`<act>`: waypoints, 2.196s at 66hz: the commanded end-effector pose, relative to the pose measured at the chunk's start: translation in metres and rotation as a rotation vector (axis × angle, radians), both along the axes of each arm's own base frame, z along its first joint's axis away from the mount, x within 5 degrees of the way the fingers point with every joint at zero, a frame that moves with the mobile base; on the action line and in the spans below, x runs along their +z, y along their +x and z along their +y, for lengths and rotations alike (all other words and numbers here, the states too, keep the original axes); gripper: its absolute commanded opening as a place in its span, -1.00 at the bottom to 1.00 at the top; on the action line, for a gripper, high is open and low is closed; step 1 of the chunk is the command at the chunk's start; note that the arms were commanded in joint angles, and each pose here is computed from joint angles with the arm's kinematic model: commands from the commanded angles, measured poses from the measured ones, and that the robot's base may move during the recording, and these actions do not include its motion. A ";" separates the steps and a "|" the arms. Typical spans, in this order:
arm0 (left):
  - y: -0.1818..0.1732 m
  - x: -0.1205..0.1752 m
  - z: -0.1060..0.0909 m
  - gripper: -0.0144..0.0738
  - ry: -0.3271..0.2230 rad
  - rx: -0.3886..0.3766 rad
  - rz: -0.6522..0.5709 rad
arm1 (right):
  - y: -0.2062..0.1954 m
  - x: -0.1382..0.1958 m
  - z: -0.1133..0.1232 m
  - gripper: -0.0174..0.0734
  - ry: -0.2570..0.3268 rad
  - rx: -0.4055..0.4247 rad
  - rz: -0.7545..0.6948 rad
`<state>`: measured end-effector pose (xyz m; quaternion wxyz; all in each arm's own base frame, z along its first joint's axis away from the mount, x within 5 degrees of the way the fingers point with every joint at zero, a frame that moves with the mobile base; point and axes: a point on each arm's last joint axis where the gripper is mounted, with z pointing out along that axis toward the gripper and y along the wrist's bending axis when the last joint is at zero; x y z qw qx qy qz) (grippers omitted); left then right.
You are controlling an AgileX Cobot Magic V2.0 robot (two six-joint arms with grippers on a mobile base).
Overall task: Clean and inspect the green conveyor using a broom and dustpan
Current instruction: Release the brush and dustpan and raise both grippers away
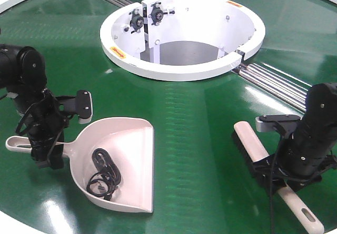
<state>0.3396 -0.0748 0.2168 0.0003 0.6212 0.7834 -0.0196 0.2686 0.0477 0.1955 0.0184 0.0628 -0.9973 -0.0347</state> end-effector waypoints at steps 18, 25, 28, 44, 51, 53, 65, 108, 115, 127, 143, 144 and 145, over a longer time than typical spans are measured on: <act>-0.020 0.064 -0.005 0.66 -0.114 0.044 -0.160 | -0.014 0.055 -0.005 0.22 0.020 0.009 -0.206; -0.032 0.084 -0.007 0.62 -0.176 0.055 -0.193 | -0.022 0.072 -0.007 0.22 0.022 0.012 -0.279; -0.038 0.094 -0.007 0.61 -0.196 0.056 -0.212 | -0.026 0.079 -0.007 0.22 0.027 0.011 -0.314; -0.076 0.148 -0.004 0.52 -0.311 0.136 -0.364 | -0.055 0.134 -0.012 0.22 0.073 0.000 -0.650; -0.094 0.172 -0.005 0.47 -0.414 0.173 -0.450 | -0.075 0.161 -0.015 0.22 0.091 -0.001 -0.814; -0.099 0.179 -0.006 0.45 -0.451 0.176 -0.478 | -0.082 0.167 -0.016 0.22 0.096 -0.002 -0.851; -0.128 0.210 -0.007 0.33 -0.616 0.231 -0.571 | -0.129 0.199 -0.023 0.22 0.099 0.036 -1.053; -0.238 0.116 0.040 0.06 -0.954 0.649 -1.100 | -0.220 0.113 -0.039 0.22 0.148 0.001 -1.605; -0.239 0.083 0.043 0.06 -0.986 0.756 -1.066 | -0.218 0.094 -0.039 0.22 0.149 -0.005 -1.636; -0.237 0.051 0.045 0.06 -0.946 0.814 -1.024 | -0.214 0.081 -0.039 0.21 0.148 -0.009 -1.644; -0.238 0.047 0.044 -0.69 -0.935 0.812 -1.002 | -0.213 0.079 -0.039 -0.65 0.155 -0.015 -1.623; -0.238 0.047 0.045 -0.69 -0.937 0.814 -1.008 | -0.213 0.079 -0.038 -0.65 0.160 -0.019 -1.622; -0.237 0.048 0.045 -0.69 -0.938 0.814 -1.012 | -0.213 0.079 -0.038 -0.64 0.167 -0.025 -1.621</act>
